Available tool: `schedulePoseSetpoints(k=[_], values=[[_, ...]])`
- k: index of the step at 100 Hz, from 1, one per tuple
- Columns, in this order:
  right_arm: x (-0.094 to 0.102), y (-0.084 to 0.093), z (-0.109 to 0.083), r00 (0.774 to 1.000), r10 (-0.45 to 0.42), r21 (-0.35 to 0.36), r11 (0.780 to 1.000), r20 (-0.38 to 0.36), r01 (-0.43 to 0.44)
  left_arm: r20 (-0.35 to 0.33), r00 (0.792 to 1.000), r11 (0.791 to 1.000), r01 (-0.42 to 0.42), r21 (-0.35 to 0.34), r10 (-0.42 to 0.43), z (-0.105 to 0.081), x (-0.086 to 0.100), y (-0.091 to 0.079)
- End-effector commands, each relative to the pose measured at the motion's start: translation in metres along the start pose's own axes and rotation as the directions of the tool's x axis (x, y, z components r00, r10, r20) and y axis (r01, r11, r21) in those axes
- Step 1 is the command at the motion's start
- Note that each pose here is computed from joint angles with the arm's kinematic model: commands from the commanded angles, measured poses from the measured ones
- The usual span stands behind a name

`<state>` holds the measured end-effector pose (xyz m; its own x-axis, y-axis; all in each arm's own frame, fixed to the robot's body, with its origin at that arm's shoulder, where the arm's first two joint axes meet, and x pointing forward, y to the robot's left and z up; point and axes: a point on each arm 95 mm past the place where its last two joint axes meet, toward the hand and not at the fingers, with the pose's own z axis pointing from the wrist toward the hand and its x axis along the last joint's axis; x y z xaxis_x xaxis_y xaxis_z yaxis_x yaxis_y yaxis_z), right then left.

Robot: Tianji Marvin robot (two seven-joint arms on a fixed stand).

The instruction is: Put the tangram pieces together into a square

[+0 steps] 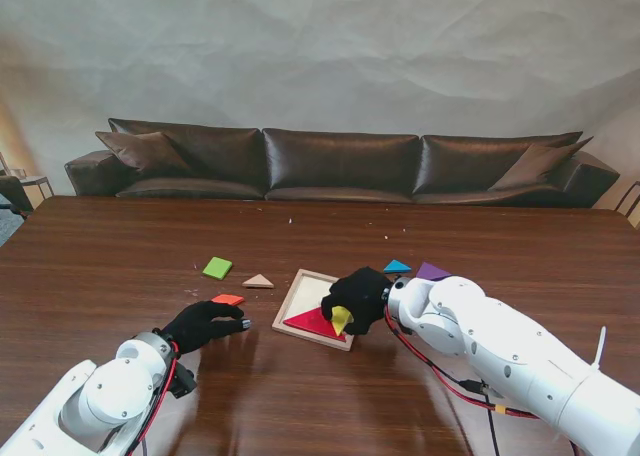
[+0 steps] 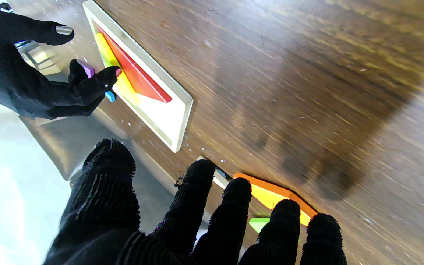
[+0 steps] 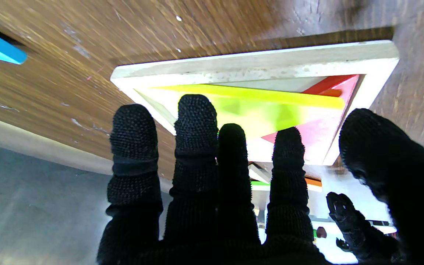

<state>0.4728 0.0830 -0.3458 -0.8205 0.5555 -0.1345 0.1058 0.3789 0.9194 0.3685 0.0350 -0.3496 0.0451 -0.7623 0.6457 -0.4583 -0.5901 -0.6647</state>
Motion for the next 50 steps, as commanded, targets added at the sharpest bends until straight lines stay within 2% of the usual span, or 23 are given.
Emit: schedulePoseSetpoints(k=[1, 50], values=[[0.0014, -0.0048, -0.0026, 1.0, -0.004, 0.024, 1.0, -0.007, 0.004, 0.001, 1.0, 1.0, 0.004, -0.019, -0.004, -0.0007, 0.0001, 0.003], [-0.0002, -0.0072, -0.0088, 1.0, 0.006, 0.026, 1.0, -0.01, -0.006, 0.002, 1.0, 1.0, 0.005, -0.023, -0.005, 0.0002, 0.0004, 0.0033]])
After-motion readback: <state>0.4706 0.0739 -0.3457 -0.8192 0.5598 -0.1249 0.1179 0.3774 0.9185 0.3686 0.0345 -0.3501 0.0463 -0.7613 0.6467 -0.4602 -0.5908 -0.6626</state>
